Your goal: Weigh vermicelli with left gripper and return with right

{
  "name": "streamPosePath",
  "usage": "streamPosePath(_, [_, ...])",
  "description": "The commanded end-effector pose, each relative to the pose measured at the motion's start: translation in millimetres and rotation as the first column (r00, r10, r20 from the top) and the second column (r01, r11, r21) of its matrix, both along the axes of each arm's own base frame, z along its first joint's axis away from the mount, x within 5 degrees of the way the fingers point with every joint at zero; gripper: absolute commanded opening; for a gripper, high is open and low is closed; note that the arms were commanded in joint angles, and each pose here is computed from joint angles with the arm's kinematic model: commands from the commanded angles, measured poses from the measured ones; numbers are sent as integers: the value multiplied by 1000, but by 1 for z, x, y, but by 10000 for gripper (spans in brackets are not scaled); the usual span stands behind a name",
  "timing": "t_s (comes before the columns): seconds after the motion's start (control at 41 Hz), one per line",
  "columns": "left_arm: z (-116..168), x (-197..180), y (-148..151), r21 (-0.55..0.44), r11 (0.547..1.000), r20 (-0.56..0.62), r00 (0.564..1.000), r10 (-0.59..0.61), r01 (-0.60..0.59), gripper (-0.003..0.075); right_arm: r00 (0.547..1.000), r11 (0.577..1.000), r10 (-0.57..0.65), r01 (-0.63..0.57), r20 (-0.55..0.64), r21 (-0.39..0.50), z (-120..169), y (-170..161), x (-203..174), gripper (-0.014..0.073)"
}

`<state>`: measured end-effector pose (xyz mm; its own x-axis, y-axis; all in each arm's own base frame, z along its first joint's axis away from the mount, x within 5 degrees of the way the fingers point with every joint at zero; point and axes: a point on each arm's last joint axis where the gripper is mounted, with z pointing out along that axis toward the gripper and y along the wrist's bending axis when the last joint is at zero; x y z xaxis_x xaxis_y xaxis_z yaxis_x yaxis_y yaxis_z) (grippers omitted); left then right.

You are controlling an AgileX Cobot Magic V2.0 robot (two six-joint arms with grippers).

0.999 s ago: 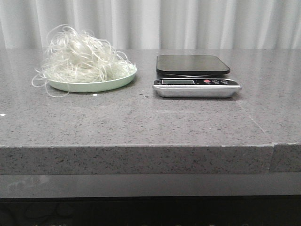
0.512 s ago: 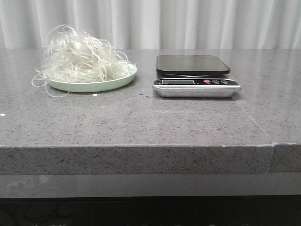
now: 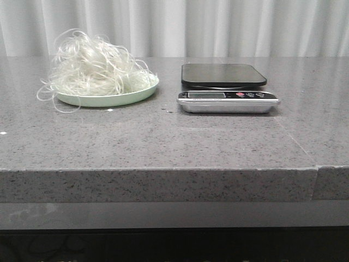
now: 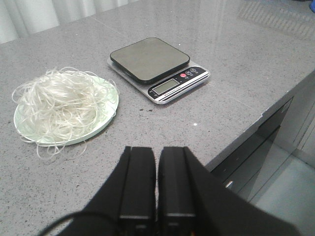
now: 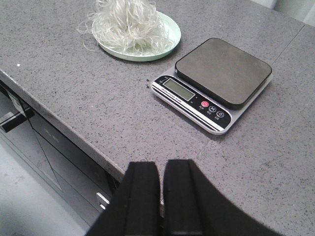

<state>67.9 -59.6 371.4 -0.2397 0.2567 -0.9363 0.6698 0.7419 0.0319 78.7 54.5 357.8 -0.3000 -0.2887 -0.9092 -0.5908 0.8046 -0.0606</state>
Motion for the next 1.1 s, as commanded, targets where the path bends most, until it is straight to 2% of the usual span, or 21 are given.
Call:
streamPosePath(0.0, [14, 2, 2, -69, 997, 73, 997, 34, -29, 141, 997, 999, -8, 6, 81, 36, 13, 0, 2, 198])
streamPosePath(0.171, [-3, 3, 18, -103, 976, 115, 972, 204, -192, 141, 997, 999, -8, 6, 81, 36, 13, 0, 2, 198])
streamPosePath(0.317, [-34, -3, 36, -200, 919, 225, 897, 380, -339, 141, 997, 999, -8, 6, 81, 36, 13, 0, 2, 198])
streamPosePath(0.512, [-90, -12, 49, -267, 843, 292, 795, 532, -467, 141, 997, 999, -8, 6, 81, 36, 13, 0, 2, 198])
streamPosePath(0.706, [-131, -16, 55, -301, 799, 326, 731, 599, -520, 141, 997, 999, -8, 6, 81, 36, 13, 0, 2, 198])
streamPosePath(0.901, [-152, -15, 57, -346, 779, 372, 686, 625, -523, 141, 997, 999, -8, 6, 81, 36, 13, 0, 2, 198])
streamPosePath(1.072, [-154, -14, 57, -340, 779, 366, 689, 625, -526, 141, 997, 999, -8, 6, 81, 36, 13, 0, 2, 198])
